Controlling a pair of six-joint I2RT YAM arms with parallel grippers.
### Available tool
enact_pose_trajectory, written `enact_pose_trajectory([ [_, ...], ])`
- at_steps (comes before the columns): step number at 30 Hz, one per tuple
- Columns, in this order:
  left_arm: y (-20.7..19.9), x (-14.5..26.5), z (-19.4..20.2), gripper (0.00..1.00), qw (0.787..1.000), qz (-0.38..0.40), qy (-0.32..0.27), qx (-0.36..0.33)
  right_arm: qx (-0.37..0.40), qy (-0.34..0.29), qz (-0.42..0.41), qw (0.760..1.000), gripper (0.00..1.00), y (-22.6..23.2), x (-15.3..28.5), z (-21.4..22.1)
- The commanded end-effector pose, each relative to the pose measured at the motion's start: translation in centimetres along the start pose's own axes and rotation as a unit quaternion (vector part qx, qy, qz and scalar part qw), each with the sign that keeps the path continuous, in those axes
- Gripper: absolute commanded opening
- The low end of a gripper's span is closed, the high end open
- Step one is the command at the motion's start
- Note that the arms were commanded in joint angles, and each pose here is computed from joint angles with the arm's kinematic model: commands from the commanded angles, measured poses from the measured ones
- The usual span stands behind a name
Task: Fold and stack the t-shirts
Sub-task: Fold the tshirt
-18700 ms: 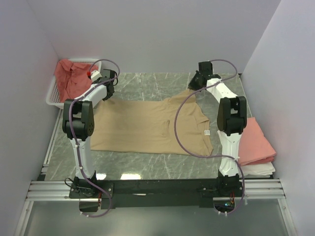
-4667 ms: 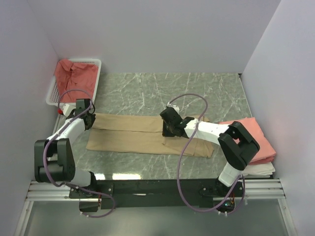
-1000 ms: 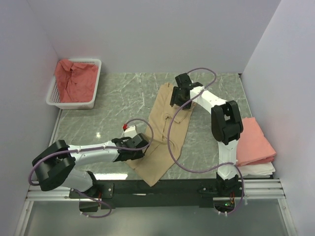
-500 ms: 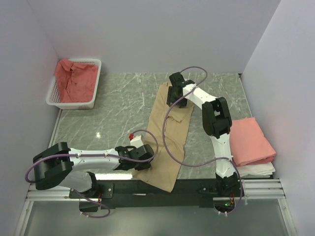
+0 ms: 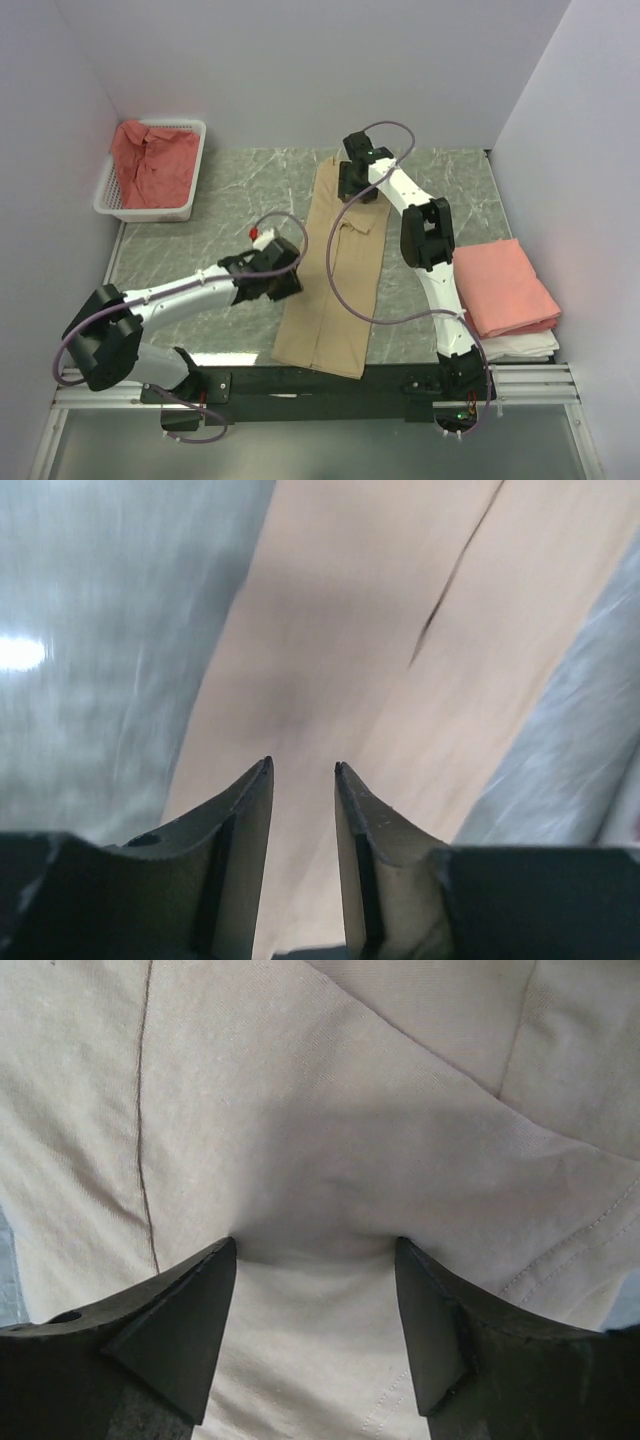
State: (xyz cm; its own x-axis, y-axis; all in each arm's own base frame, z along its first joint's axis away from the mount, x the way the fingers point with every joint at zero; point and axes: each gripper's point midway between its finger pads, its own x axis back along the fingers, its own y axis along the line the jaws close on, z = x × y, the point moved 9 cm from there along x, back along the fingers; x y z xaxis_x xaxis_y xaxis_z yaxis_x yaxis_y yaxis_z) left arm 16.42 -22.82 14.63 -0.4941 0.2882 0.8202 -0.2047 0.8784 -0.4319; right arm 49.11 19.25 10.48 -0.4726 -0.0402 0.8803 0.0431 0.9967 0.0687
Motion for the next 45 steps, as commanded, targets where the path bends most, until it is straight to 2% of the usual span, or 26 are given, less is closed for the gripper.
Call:
enact_pose_trajectory([
  [1, -3.5, 0.0, -4.3, 0.38, 0.997, 0.061, -0.025, -0.027, 0.004, 0.020, -0.004, 1.000, 0.72, -2.1, -2.2, -0.4],
  [2, -3.8, -0.6, -5.9, 0.38, 0.997, 0.061, -0.037, -0.019, 0.001, 0.018, -0.007, 1.000, 0.72, -2.2, -2.1, -0.6],
  [3, -4.0, -2.0, -6.4, 0.38, 0.998, 0.055, -0.024, -0.030, 0.003, 0.017, -0.014, 1.000, 0.71, -2.3, -2.1, -0.9],
  [4, -5.5, -2.0, -8.0, 0.38, 0.996, 0.078, -0.034, -0.033, 0.002, 0.009, -0.021, 1.000, 0.71, -2.4, -1.8, -1.4],
  [5, -6.1, -2.7, -9.0, 0.38, 0.995, 0.082, -0.035, -0.039, 0.001, 0.002, -0.022, 1.000, 0.74, -2.5, -1.5, -1.7],
  [6, -5.6, -4.8, -9.9, 0.38, 0.997, 0.053, -0.031, -0.043, 0.001, -0.001, -0.023, 1.000, 0.75, -2.7, -1.4, -1.8],
  [7, -7.1, -4.8, -11.8, 0.39, 0.995, 0.070, -0.046, -0.046, -0.001, -0.003, -0.024, 1.000, 0.75, -3.0, -1.4, -1.8],
  [9, -6.5, -7.9, -13.8, 0.40, 0.996, 0.045, -0.047, -0.062, -0.006, -0.023, -0.036, 0.999, 0.77, -3.1, 0.2, -2.5],
  [10, -7.8, -8.0, -15.9, 0.40, 0.994, 0.057, -0.065, -0.060, -0.010, -0.038, -0.043, 0.998, 0.77, -3.2, 1.5, -2.9],
  [12, -7.0, -10.8, -18.3, 0.40, 0.993, 0.060, -0.071, -0.078, -0.022, -0.057, -0.047, 0.997, 0.79, -3.5, 3.0, -3.4],
  [14, -7.1, -11.6, -22.0, 0.42, 0.990, 0.063, -0.102, -0.077, -0.039, -0.084, -0.052, 0.994, 0.81, -4.1, 5.4, -4.0],
  [16, -7.4, -13.4, -24.1, 0.44, 0.986, 0.099, -0.102, -0.082, -0.051, -0.103, -0.063, 0.991, 0.81, -4.5, 7.4, -4.2],
  [18, -6.0, -15.8, -25.6, 0.46, 0.987, 0.103, -0.096, -0.082, -0.072, -0.105, -0.063, 0.990, 0.82, -5.2, 8.1, -3.7],
  [19, -7.0, -15.9, -26.9, 0.47, 0.981, 0.133, -0.106, -0.090, -0.081, -0.114, -0.064, 0.988, 0.81, -5.4, 9.2, -3.8],
  [20, -6.4, -17.5, -26.8, 0.47, 0.980, 0.150, -0.081, -0.099, -0.096, -0.115, -0.062, 0.987, 0.82, -5.6, 9.5, -3.6],
  [22, -7.2, -17.9, -27.9, 0.49, 0.976, 0.166, -0.086, -0.112, -0.106, -0.115, -0.066, 0.986, 0.82, -5.9, 9.8, -2.9],
  [23, -6.7, -19.5, -27.5, 0.49, 0.976, 0.167, -0.069, -0.121, -0.120, -0.113, -0.060, 0.984, 0.81, -6.2, 9.8, -2.7],
  [25, -7.3, -19.9, -28.4, 0.50, 0.973, 0.179, -0.072, -0.129, -0.133, -0.103, -0.038, 0.985, 0.81, -7.0, 9.4, -1.9],
  [29, -6.9, -22.4, -28.1, 0.51, 0.972, 0.194, -0.042, -0.126, -0.178, -0.086, -0.029, 0.980, 0.78, -8.9, 8.1, -0.5],
  [34, -7.3, -23.9, -28.2, 0.54, 0.971, 0.206, -0.038, -0.116, -0.210, -0.069, -0.022, 0.975, 0.76, -11.4, 5.6, 0.5],
  [41, -7.3, -25.7, -28.0, 0.56, 0.970, 0.221, -0.034, -0.095, -0.219, -0.043, -0.043, 0.974, 0.73, -11.5, 3.4, 0.8],
  [45, -7.5, -26.0, -28.3, 0.54, 0.970, 0.222, -0.044, -0.085, -0.218, -0.036, -0.051, 0.974, 0.72, -11.3, 2.7, 0.3],
])
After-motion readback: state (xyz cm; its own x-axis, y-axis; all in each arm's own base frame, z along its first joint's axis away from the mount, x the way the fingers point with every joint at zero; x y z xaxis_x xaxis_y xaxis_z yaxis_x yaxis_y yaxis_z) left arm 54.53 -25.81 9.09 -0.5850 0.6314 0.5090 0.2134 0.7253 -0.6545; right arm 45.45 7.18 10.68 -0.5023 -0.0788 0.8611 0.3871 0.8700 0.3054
